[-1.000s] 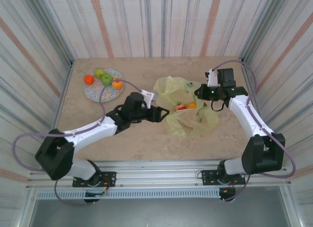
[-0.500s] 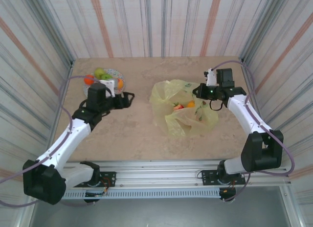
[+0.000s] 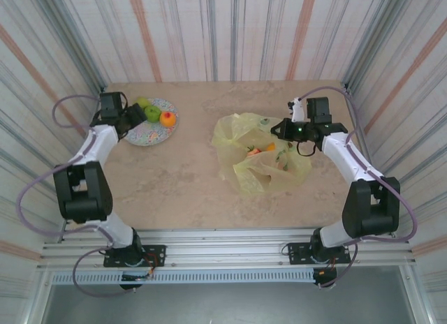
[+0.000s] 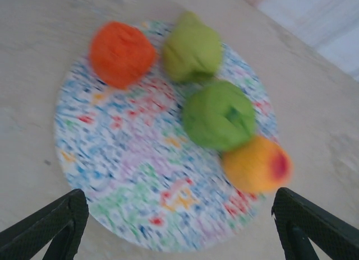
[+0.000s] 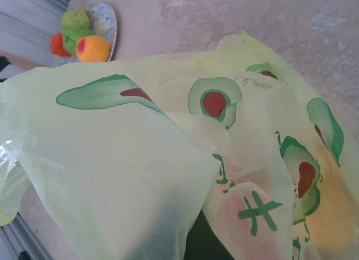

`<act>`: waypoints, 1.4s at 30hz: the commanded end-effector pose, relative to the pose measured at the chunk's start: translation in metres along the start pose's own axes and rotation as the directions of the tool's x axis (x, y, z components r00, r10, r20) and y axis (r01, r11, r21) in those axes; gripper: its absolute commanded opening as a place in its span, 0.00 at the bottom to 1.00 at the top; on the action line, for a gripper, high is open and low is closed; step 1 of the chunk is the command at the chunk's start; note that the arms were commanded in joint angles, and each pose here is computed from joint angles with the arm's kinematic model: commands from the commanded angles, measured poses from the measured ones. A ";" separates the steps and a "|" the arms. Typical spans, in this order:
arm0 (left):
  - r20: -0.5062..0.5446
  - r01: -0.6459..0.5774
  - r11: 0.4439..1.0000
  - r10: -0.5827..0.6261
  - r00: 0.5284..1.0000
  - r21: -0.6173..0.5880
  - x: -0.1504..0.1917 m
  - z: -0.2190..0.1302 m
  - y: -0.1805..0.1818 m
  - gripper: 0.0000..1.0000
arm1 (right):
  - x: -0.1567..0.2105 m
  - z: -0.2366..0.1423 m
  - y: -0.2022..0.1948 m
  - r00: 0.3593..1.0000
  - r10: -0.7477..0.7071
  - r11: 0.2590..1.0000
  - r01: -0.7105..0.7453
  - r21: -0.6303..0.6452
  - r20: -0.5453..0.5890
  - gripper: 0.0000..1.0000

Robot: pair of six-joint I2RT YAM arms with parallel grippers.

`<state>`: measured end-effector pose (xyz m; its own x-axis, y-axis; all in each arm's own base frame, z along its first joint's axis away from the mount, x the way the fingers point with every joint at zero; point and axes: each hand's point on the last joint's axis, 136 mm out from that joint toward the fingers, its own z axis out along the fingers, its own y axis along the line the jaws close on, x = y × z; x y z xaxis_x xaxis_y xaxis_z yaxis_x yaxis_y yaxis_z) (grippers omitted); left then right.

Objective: Place the fruits into the plastic bag

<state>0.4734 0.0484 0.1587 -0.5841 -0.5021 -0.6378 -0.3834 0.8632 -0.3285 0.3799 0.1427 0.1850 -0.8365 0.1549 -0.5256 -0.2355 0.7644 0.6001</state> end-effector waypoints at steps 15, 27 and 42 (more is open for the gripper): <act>-0.097 -0.049 0.983 0.032 0.995 -0.177 -0.044 0.096 0.045 0.88 | 0.002 0.012 -0.016 0.999 0.044 0.999 -0.044 -0.015 -0.026 0.00; -0.148 -0.076 0.981 0.049 0.988 -0.181 -0.035 0.130 0.050 0.84 | 0.005 0.018 -0.022 0.997 0.056 0.998 -0.056 0.000 -0.045 0.00; -0.171 -0.090 0.980 0.059 0.983 -0.179 -0.029 0.147 0.053 0.77 | 0.007 0.020 -0.025 0.997 0.059 0.998 -0.058 0.009 -0.057 0.00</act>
<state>0.5740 0.1148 0.0625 -0.7002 -0.4649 -0.5419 -0.4644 0.8730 -0.1490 0.3890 0.1393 0.1568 -0.8702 0.1635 -0.4647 -0.1918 0.7565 0.6253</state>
